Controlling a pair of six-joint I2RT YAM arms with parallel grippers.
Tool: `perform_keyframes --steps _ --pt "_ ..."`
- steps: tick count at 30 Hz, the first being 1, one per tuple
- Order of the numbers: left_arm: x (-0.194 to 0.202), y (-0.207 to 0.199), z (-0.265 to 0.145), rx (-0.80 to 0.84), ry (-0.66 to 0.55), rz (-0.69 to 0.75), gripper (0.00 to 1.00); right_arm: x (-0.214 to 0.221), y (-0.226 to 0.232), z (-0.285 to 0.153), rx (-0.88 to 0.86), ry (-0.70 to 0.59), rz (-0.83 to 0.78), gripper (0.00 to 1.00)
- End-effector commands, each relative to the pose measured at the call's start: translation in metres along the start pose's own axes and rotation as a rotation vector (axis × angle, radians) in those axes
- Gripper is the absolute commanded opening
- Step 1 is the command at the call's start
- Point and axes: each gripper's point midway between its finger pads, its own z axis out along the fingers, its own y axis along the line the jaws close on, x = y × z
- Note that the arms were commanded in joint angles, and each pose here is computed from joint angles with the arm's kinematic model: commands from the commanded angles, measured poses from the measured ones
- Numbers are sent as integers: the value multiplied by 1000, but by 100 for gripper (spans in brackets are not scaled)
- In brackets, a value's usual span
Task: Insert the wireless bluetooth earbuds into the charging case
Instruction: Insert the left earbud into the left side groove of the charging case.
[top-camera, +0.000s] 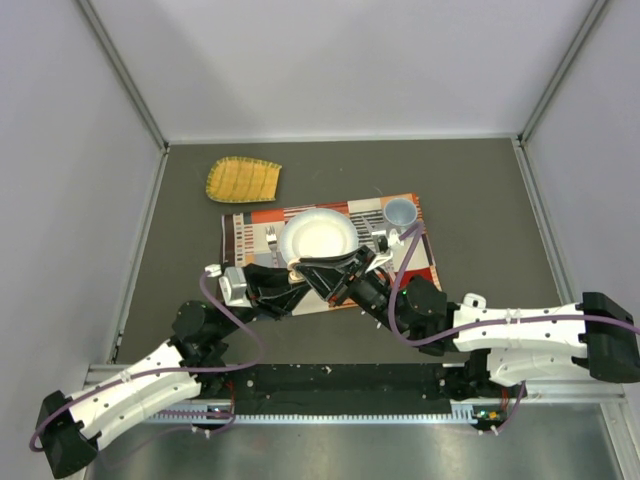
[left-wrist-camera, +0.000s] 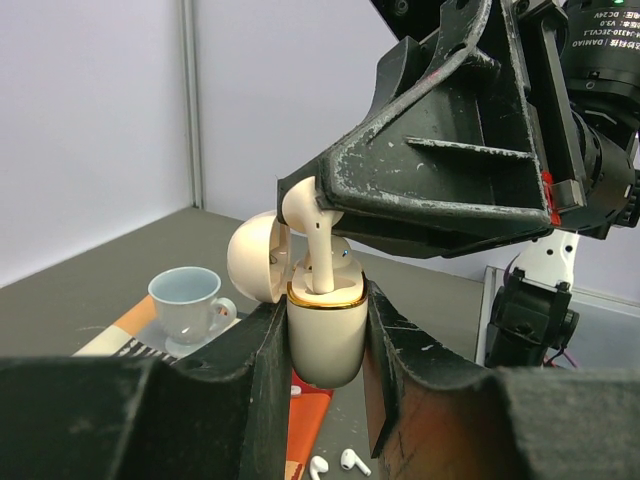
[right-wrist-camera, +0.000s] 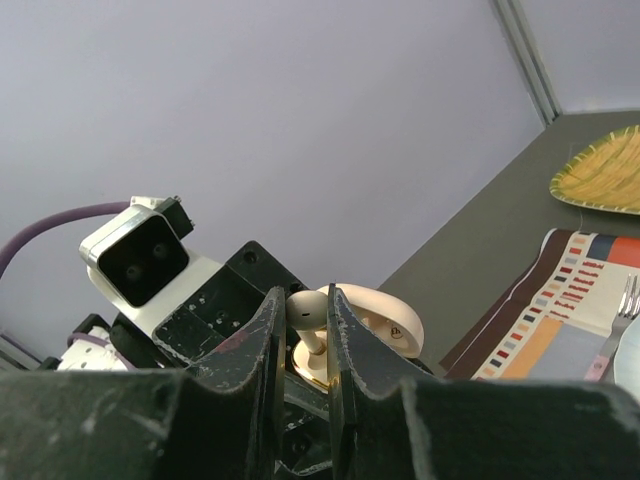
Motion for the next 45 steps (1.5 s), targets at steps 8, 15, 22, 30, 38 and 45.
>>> perform_keyframes --steps 8,15,22,30,38,45 --pt "-43 0 4 -15 -148 49 0 11 6 -1 0 38 11 0" --pt "-44 0 6 -14 -153 52 0 16 5 1 19 56 -9 0" --pt "-42 0 7 -10 -148 46 0 17 10 3 10 56 -29 0" --pt "-51 7 3 -55 -185 56 0 23 2 3 65 88 -85 0" --pt "-54 9 3 -69 -200 67 0 26 -2 0 91 95 -112 4" --pt "-53 5 3 -45 -192 66 0 25 -6 3 121 102 -134 6"
